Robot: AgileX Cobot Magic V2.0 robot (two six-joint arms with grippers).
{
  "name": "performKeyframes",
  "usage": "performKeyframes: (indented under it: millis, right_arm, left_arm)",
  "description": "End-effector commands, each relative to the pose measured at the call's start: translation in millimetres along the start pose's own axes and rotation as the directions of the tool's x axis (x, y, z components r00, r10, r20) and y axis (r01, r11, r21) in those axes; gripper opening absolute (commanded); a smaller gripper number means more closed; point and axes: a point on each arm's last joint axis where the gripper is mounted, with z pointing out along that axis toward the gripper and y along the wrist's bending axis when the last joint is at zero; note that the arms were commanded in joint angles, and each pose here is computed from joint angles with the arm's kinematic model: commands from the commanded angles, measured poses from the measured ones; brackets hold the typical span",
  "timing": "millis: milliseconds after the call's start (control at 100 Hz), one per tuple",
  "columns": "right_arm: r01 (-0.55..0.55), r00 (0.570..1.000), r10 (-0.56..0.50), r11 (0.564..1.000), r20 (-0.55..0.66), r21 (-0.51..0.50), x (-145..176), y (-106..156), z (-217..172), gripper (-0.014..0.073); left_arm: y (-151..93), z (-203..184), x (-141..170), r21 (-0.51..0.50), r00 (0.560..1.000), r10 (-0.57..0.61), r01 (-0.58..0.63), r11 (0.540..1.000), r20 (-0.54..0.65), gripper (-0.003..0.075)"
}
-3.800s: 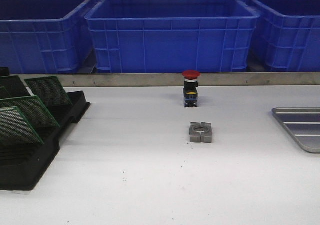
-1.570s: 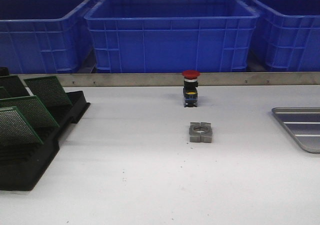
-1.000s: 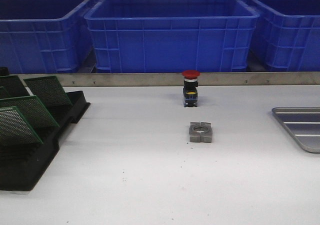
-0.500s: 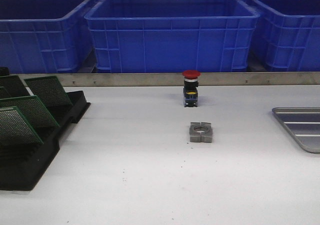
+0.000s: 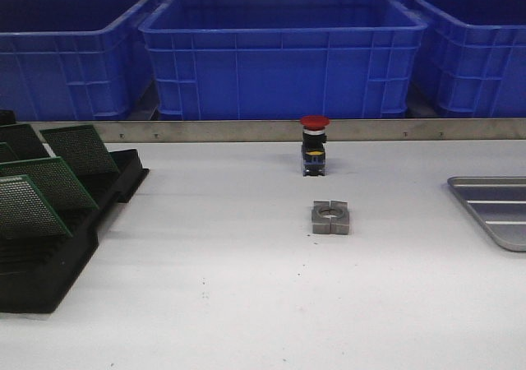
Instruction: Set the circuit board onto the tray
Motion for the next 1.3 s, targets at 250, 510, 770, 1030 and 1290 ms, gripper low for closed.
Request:
performKeyframes:
  millis: [250, 510, 770, 1030, 1290]
  right_arm:
    - [0.008, 0.996, -0.008, 1.0, 0.088, 0.001, -6.8, 0.1, -1.7, -0.0059]
    - [0.009, 0.996, -0.009, 1.0, 0.088, 0.001, -6.8, 0.1, -1.7, -0.0059]
    - [0.009, 0.996, -0.009, 1.0, 0.093, 0.001, -7.3, 0.1, -1.7, -0.0059]
    - [0.01, 0.991, -0.009, 1.0, 0.132, -0.002, -10.8, 0.4, -2.1, -0.0059]
    - [-0.012, 0.987, 0.013, 1.0, 0.16, -0.008, -28.7, 0.4, -7.3, -0.0058]
  left_arm:
    - [-22.3, -33.9, -48.8, 0.353, 0.84, -0.33, 0.18, 0.918, 0.43, -0.0017]
    - [-29.6, -18.4, -65.1, 0.56, 0.794, -0.452, 0.174, 0.81, 0.407, -0.0017]
    - [-61.9, 3.0, -100.7, 0.696, 0.8, -0.471, 0.096, 0.712, 0.371, -0.0017]
    - [-84.0, 14.5, -120.3, 0.762, 0.798, -0.479, 0.038, 0.646, 0.366, -0.0017]
    - [-85.2, 13.8, -121.7, 0.762, 0.794, -0.475, 0.022, 0.647, 0.38, -0.0017]
